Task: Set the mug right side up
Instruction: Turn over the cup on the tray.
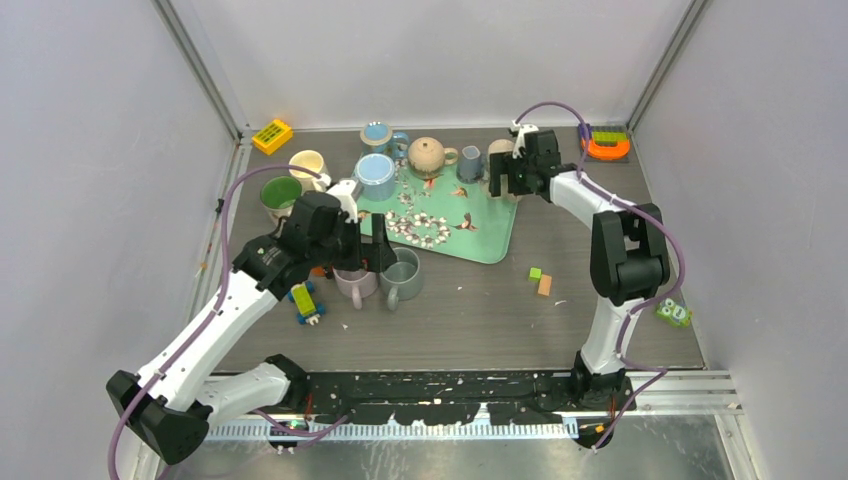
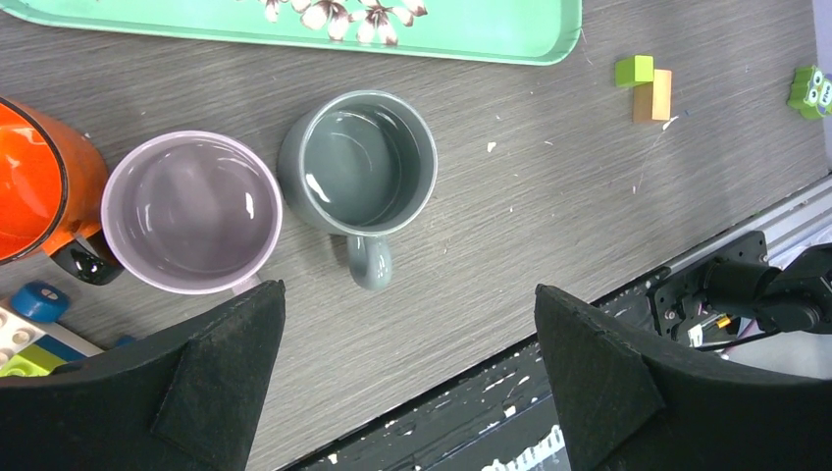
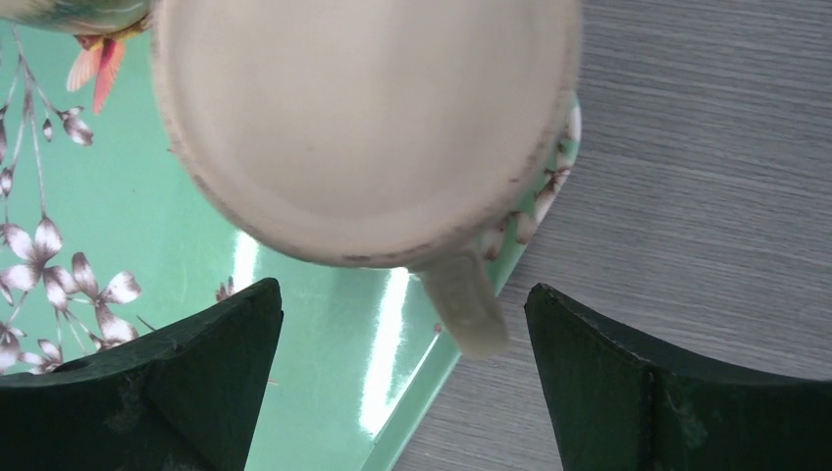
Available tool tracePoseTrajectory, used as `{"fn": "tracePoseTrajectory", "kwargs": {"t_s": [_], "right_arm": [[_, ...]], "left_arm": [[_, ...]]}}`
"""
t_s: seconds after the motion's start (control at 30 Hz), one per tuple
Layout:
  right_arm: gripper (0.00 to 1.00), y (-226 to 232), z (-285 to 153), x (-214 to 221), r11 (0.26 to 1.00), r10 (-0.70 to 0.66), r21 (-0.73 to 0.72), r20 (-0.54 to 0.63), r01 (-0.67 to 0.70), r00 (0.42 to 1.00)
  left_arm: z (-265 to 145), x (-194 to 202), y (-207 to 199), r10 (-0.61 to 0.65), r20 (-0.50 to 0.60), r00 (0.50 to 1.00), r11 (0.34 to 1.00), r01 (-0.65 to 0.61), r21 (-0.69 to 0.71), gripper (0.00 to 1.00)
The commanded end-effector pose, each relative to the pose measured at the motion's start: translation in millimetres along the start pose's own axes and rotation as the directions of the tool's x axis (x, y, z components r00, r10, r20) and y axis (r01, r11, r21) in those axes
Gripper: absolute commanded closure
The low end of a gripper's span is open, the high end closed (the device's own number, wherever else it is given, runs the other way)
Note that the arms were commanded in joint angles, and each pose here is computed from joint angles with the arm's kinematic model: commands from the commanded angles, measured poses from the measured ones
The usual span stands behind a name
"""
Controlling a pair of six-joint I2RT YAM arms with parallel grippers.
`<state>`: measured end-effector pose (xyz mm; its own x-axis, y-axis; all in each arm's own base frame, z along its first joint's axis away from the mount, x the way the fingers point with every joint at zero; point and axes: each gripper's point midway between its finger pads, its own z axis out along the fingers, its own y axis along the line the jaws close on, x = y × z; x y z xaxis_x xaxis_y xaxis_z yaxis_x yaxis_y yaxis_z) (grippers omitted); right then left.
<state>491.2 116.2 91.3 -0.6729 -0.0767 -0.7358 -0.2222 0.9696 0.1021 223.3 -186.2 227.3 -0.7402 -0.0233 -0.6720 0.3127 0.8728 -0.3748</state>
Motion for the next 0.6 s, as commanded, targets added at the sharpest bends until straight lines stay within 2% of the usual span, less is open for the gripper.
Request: {"fn": "tracePoseTrajectory", "kwargs": {"t_s": [0.0, 0.27, 0.47, 0.57], "right_arm": [[0.03, 26, -19, -25, 1.0, -0.005, -0.019, 0.082, 0.006, 0.997], [0.06, 65, -23, -15, 0.999, -0.025, -0.03, 0.062, 0.027, 0.998], [0.12, 32, -27, -28, 0.984, 0.051, 0.169, 0.08, -0.064, 0.995], [0.16, 24, -26, -32, 0.972, 0.065, 0.221, 0.062, -0.077, 0.996]], "left_arm": [[1, -1, -5, -0.009, 0.004, 1.0, 0.999, 0.009, 0.033, 0.0], [4, -1, -7, -0.023, -0.002, 1.0, 0.999, 0.023, 0.04, 0.0], [6, 2, -6, -0.033, -0.005, 0.999, 0.999, 0.033, 0.04, 0.0], [6, 2, -6, -0.036, -0.006, 0.999, 0.999, 0.036, 0.039, 0.0]]}}
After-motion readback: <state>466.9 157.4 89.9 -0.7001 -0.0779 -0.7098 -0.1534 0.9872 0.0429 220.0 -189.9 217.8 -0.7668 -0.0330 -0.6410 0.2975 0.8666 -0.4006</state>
